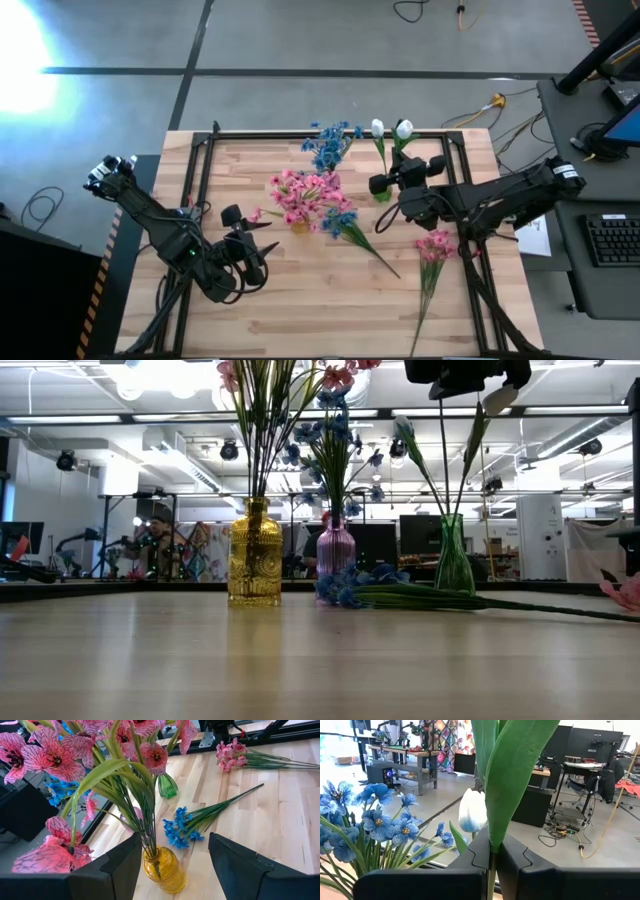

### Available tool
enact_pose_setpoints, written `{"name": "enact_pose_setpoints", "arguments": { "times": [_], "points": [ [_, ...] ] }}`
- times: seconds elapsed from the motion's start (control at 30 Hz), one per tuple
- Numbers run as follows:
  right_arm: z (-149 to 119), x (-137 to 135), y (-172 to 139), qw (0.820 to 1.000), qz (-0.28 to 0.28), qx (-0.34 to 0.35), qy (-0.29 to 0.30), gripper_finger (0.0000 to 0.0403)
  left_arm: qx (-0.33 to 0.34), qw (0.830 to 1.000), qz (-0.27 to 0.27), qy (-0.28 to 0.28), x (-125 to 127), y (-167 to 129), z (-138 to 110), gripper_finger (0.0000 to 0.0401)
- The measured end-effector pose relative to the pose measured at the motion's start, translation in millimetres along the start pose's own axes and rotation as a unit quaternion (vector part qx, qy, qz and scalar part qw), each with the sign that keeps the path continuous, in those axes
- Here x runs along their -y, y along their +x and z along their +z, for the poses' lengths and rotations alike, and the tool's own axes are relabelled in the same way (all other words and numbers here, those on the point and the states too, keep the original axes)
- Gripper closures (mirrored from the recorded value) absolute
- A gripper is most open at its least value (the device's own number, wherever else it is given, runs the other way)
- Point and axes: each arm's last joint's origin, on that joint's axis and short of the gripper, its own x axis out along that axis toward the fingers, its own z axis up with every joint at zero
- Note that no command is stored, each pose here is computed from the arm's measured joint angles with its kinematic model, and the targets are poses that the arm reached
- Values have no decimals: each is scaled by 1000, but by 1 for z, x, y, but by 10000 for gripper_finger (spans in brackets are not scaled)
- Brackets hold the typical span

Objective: Sort flowers into vase by color
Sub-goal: Put the white flower into the green flower vase

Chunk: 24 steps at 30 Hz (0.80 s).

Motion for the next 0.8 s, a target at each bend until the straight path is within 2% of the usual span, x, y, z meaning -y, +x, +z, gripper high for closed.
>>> {"name": "enact_pose_setpoints", "arguments": {
  "times": [0.47,0.8],
  "points": [
    [0,0,0,1000,4,-1,13,388,0,1000,0,0,0,0,0,186],
    [-1,-1,0,1000,15,-5,12,334,0,1000,0,1,0,0,0,186]
  ]
}}
